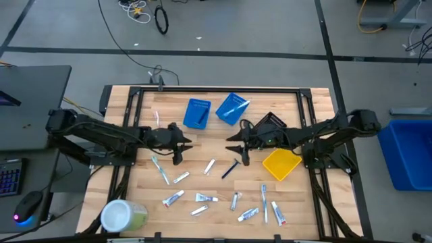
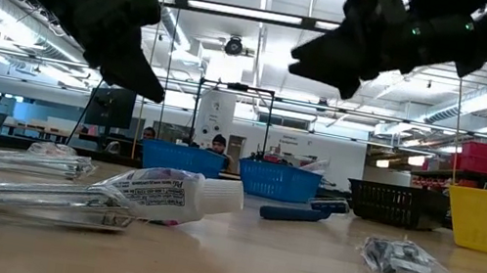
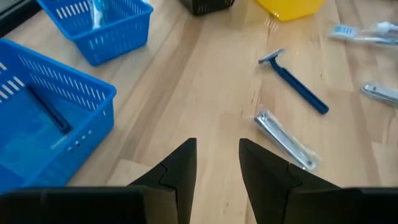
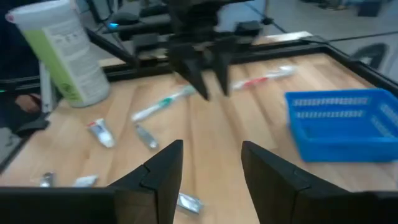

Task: Pick & Place Travel size toiletries
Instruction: Put the silver nail cutter into the black basket

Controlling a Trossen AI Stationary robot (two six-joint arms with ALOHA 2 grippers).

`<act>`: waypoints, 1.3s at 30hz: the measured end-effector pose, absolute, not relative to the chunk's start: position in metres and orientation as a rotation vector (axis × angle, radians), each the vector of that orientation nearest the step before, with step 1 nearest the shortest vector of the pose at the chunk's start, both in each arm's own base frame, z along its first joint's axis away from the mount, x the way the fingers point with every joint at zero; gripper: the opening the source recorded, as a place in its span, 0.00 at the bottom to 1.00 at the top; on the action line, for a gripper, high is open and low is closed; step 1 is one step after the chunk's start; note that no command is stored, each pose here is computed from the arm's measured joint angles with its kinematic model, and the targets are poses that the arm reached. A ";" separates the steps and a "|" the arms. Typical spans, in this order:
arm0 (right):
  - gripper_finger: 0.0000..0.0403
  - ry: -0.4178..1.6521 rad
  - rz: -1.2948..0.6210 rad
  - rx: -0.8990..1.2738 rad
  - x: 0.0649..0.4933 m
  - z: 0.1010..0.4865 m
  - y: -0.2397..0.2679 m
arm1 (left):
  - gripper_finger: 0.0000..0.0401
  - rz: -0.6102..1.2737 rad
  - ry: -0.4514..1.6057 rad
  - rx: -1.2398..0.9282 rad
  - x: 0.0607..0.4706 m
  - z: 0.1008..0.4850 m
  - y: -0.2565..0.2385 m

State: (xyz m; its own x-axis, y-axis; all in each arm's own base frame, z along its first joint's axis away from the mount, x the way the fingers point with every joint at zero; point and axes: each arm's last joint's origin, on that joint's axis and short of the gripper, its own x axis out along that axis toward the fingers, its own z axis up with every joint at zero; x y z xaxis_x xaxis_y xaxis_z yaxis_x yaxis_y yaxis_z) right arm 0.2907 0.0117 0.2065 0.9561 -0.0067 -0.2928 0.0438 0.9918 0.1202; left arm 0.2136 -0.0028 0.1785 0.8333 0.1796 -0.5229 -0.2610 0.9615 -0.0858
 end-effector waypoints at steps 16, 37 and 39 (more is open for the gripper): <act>0.53 0.616 0.128 -0.066 0.378 0.182 0.041 | 0.32 0.238 0.421 -0.096 0.219 0.189 -0.002; 0.64 0.782 0.232 -0.140 0.396 0.097 0.026 | 0.32 0.244 0.429 -0.111 0.219 0.188 -0.002; 0.59 0.783 0.251 -0.133 0.396 0.097 0.026 | 0.32 0.245 0.428 -0.112 0.219 0.188 -0.002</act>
